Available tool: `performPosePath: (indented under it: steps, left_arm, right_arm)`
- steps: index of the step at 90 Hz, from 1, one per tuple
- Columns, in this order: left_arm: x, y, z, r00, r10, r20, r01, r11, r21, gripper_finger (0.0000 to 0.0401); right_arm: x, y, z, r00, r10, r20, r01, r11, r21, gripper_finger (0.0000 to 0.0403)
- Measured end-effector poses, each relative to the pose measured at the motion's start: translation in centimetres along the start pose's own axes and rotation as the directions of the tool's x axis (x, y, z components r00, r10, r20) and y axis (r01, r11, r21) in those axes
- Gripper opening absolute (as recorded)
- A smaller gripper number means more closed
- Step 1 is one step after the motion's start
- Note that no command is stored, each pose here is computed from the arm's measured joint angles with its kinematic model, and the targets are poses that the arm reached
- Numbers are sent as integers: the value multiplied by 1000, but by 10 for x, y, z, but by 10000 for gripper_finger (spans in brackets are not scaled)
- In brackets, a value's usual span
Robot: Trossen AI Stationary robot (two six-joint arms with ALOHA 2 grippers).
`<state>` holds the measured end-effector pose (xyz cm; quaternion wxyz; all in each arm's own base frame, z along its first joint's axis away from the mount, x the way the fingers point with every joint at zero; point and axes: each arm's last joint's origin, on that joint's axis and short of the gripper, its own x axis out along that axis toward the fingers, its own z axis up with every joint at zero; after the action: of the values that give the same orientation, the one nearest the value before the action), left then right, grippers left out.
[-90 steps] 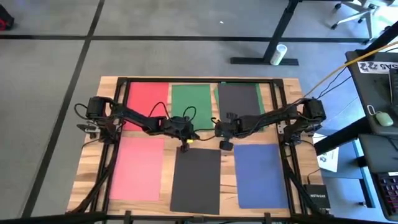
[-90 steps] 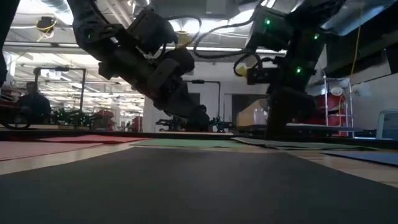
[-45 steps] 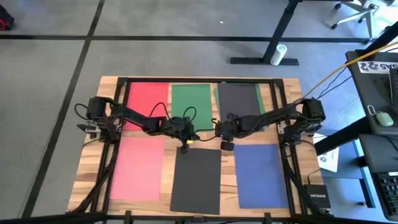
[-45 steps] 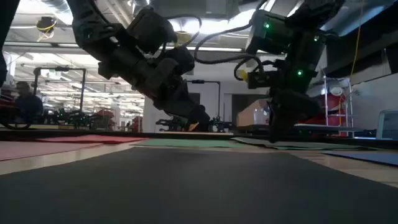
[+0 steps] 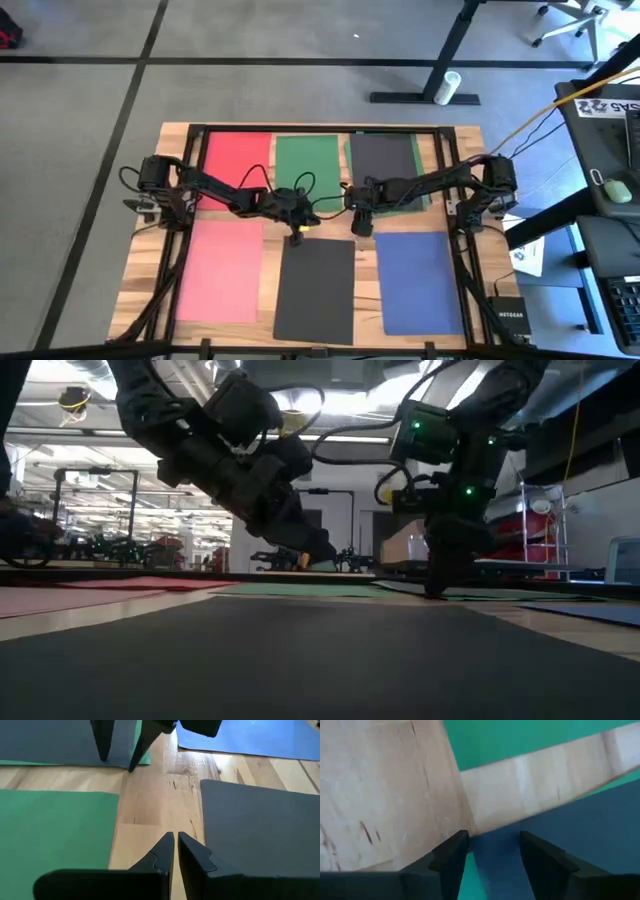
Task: Organize paper
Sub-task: Stack the black paper on top of the black paper
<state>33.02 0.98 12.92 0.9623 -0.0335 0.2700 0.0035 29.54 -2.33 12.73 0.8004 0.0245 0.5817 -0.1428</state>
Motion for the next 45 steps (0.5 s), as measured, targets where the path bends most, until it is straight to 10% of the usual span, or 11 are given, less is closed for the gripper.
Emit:
performPosePath:
  steps: [29, 45]
  left_arm:
    - [0, 0, 0, 1000, 0, 1, 0, 1000, -1, 8]
    - [0, 0, 0, 1000, 0, 1, 0, 1000, -2, 8]
  right_arm:
    - [1, 1, -1, 1000, 2, -2, -2, 1000, -7, 17]
    - [1, 1, -1, 1000, -7, -1, 7, 1000, -5, 8]
